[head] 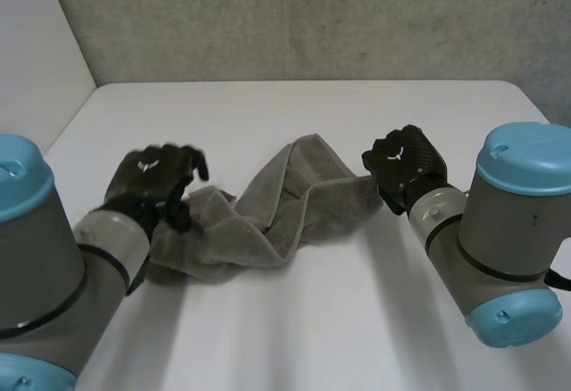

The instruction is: Fold the towel.

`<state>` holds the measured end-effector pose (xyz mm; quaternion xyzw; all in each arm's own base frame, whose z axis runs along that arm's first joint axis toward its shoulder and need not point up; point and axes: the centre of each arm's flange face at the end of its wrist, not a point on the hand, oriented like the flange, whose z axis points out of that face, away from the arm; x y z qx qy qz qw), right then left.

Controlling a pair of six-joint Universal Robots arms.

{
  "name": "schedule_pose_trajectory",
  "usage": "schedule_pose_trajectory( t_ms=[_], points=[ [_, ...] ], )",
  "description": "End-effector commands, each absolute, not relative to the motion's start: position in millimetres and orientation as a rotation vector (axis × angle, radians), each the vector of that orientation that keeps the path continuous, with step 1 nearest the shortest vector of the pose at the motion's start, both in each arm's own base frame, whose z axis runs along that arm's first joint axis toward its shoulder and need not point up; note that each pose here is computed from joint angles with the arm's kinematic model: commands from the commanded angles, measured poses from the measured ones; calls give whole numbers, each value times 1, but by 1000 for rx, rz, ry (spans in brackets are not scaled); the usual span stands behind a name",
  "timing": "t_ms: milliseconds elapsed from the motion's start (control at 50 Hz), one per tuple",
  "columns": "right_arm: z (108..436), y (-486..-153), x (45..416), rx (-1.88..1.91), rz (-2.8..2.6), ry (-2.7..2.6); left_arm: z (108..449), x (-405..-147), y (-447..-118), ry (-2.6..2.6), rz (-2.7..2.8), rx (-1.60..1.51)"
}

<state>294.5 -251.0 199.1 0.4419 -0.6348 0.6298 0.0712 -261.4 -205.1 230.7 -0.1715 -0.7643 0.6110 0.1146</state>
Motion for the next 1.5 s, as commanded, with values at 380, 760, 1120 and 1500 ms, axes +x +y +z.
schedule_pose_trajectory(
  t_ms=[380, 760, 1120, 1500],
  points=[
    [182, -252, 290, 1338, 1831, -1953, 190, -298, -309, -2296, 1621, -1098],
    [186, -256, 290, 1325, 1845, -1939, 182, -300, -295, -2253, 1536, -1232],
    [178, -259, 293, 1346, 1822, -1944, 176, -298, -282, -2235, 1512, -1400],
    [374, -311, 323, 545, 2728, -926, 383, -300, -359, -1693, 2592, -580]
  ],
)
